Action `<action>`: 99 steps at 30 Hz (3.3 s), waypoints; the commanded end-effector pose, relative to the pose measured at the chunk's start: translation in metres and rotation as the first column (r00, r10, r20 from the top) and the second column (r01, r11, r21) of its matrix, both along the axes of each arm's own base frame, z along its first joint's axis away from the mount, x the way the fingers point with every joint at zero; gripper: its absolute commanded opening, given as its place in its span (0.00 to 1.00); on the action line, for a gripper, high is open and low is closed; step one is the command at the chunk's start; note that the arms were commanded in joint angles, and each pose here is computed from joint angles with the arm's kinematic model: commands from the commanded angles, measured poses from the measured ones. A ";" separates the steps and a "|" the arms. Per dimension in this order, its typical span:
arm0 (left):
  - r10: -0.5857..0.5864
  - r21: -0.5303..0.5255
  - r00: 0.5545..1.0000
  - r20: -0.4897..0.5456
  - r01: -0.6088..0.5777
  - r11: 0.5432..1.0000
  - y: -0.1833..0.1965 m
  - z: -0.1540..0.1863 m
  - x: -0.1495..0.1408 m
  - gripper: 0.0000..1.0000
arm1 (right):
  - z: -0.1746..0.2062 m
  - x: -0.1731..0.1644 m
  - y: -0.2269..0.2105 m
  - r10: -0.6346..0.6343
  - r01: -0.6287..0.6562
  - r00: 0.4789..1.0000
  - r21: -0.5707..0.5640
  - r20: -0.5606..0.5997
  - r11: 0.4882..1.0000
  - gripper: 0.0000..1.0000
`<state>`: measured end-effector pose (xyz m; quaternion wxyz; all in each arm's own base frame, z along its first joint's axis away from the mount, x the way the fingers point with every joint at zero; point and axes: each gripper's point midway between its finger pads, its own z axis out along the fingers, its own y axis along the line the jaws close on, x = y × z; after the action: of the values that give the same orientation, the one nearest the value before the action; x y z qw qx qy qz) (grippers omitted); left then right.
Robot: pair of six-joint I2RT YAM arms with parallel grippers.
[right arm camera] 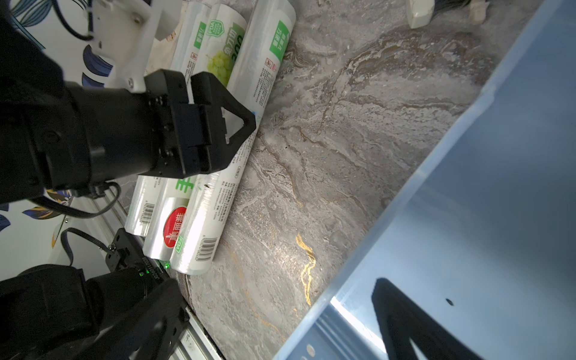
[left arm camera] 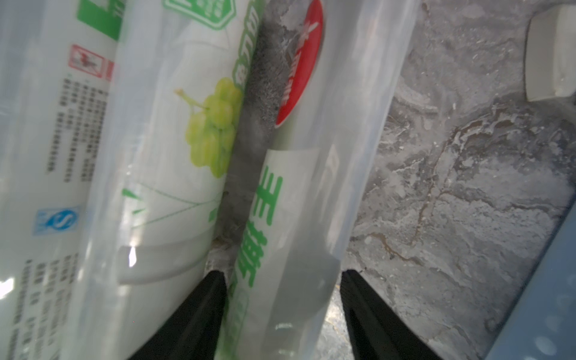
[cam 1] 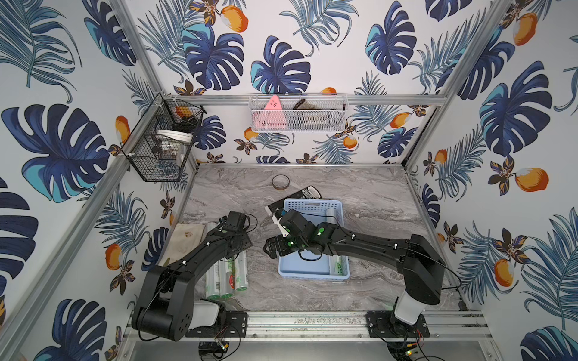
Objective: Put the plastic wrap into the basket
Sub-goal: Pick up the plastic wrap from the center of the board, then place the plastic wrap in the basket.
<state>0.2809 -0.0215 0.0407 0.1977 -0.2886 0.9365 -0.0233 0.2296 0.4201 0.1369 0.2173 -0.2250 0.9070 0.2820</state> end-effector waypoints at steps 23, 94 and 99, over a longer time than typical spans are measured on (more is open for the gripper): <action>-0.094 -0.043 0.995 -0.017 0.093 0.995 -0.021 -0.017 0.009 0.50 | 0.007 0.007 -0.034 -0.114 0.117 0.992 -0.046 0.062 0.992 1.00; -0.478 -0.270 0.794 0.376 0.587 0.763 -0.299 0.095 0.064 0.30 | 0.035 0.037 -0.221 -0.532 0.530 0.847 0.129 -0.023 0.838 1.00; -0.480 -0.281 0.803 0.353 0.580 0.764 -0.302 0.082 0.063 0.30 | 0.031 0.037 -0.219 -0.528 0.528 0.849 0.117 -0.034 0.841 1.00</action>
<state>0.3363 -0.3121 0.1126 0.2307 -0.0323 0.9352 -0.2668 0.2696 0.2018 0.1730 0.3107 0.0463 0.9095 0.2722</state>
